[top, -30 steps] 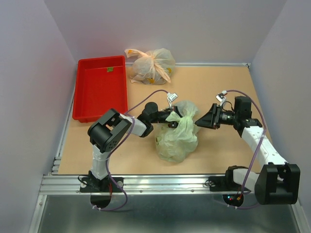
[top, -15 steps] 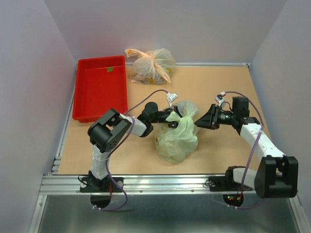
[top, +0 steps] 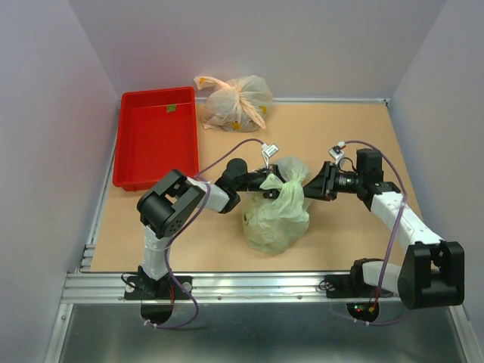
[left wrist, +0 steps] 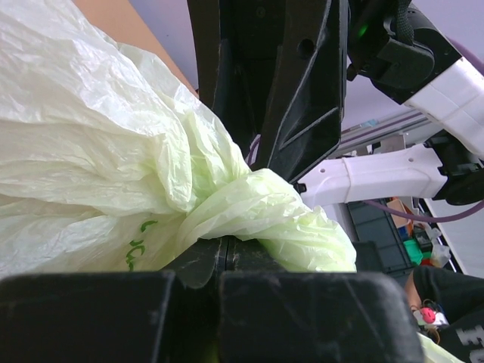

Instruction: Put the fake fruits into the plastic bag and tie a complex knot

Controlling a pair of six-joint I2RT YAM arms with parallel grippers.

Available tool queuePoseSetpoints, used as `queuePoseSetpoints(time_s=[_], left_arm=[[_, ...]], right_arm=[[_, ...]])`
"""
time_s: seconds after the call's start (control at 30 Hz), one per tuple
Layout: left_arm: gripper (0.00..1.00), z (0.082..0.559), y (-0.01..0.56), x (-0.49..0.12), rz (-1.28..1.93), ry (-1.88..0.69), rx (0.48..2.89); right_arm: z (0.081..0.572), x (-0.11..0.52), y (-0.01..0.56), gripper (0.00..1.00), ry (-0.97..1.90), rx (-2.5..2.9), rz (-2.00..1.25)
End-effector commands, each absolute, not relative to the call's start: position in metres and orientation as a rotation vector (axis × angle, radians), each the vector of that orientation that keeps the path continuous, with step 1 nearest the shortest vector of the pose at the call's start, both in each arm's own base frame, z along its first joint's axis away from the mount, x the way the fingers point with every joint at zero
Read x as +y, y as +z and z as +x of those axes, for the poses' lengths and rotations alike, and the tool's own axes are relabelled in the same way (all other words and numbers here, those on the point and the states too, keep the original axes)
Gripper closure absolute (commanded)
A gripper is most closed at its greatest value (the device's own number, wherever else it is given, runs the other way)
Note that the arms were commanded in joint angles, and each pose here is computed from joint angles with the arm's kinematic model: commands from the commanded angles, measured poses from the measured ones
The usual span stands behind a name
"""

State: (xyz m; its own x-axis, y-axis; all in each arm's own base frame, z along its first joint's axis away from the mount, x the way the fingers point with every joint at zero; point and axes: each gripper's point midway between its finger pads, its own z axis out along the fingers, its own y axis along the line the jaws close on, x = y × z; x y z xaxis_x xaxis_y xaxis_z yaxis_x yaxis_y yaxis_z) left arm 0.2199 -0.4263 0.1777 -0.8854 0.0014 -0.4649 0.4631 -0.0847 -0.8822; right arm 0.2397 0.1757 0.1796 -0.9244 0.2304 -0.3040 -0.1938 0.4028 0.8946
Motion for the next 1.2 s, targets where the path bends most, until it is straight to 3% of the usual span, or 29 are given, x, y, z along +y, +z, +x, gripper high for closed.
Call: queuePoseSetpoints(time_s=[0.0,0.2,0.4,0.47,0.6,0.9,0.97,1.03,1.07,1.17], left_arm=[[1.00,0.211,0.239,-0.426,0.682,-2.062,1.511],[1.00,0.210,0.236,-0.425,0.676,-2.060,1.524],[0.98,0.219,0.228,-0.417,0.670,-2.013,1.568],[0.81,0.224,0.224,-0.411,0.690,-1.964,1.576],[0.62,0.242,0.212,-0.383,0.679,-1.812,1.683],[0.37,0.251,0.183,-0.313,0.839,-1.484,1.886],[0.33,0.253,0.196,-0.304,1.039,-1.329,1.757],[0.22,0.245,0.207,-0.296,1.163,-1.250,1.718],[0.07,0.246,0.207,-0.293,1.237,-1.176,1.672],[0.04,0.250,0.214,-0.292,1.370,-1.062,1.663]], right_arm=[[0.245,0.181,0.190,0.65,1.538,2.231,-0.025],[0.244,0.182,0.193,1.00,1.532,2.214,-0.045],[0.245,0.179,0.201,1.00,1.483,2.180,-0.085],[0.248,0.177,0.201,1.00,1.433,2.178,-0.096],[0.256,0.170,0.201,1.00,1.318,2.185,-0.129],[0.262,0.161,0.212,0.99,1.171,2.151,-0.265],[0.262,0.159,0.213,1.00,1.149,2.150,-0.286],[0.263,0.159,0.215,0.99,1.139,2.147,-0.301],[0.263,0.159,0.214,1.00,1.130,2.149,-0.313],[0.262,0.158,0.214,1.00,1.121,2.148,-0.335]])
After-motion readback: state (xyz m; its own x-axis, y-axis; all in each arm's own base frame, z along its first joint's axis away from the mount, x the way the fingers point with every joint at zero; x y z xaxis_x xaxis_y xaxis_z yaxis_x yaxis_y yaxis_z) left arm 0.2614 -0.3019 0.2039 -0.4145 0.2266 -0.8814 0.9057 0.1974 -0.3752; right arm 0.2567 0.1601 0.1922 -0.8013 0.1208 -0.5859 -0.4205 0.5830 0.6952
